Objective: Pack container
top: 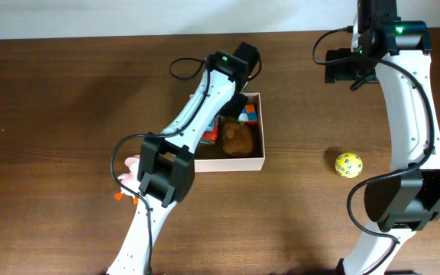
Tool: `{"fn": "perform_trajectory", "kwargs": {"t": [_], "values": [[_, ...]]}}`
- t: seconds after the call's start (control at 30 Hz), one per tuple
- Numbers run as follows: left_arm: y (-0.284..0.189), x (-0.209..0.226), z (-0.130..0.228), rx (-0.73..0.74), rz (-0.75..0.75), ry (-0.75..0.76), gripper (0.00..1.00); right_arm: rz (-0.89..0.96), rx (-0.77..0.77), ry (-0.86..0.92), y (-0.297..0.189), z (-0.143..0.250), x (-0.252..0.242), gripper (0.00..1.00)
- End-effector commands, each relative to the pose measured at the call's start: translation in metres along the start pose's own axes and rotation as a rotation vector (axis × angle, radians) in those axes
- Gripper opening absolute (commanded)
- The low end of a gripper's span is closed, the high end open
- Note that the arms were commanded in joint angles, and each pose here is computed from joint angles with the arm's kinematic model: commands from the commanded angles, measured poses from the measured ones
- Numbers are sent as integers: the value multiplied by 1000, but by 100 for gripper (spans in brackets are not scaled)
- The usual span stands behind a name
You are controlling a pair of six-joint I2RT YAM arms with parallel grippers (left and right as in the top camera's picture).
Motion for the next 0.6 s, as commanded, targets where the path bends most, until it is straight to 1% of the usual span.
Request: {"fn": "perform_trajectory", "kwargs": {"t": [0.0,0.27,0.4,0.57], "values": [[5,9,3,16,-19,7,2,6,-25,13,-6,-4,-2,99],[4,10,8,39,-19,31,2,6,-25,13,-6,-4,-2,99],[4,15,11,62,-63,33,2,6,-25,13,-6,-4,-2,99],[5,17,13,65,-53,25,2,6,-25,13,-6,-4,-2,99]]}}
Point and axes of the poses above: each gripper's point midway between its finger pads, its own y axis out along the fingers, its own x axis along the line the jaws close on, z = x × y, the point moved 6 cm from there along -y, back along the fingers, and after that the axes turned 13 degrees about y, right-handed, at the moved point
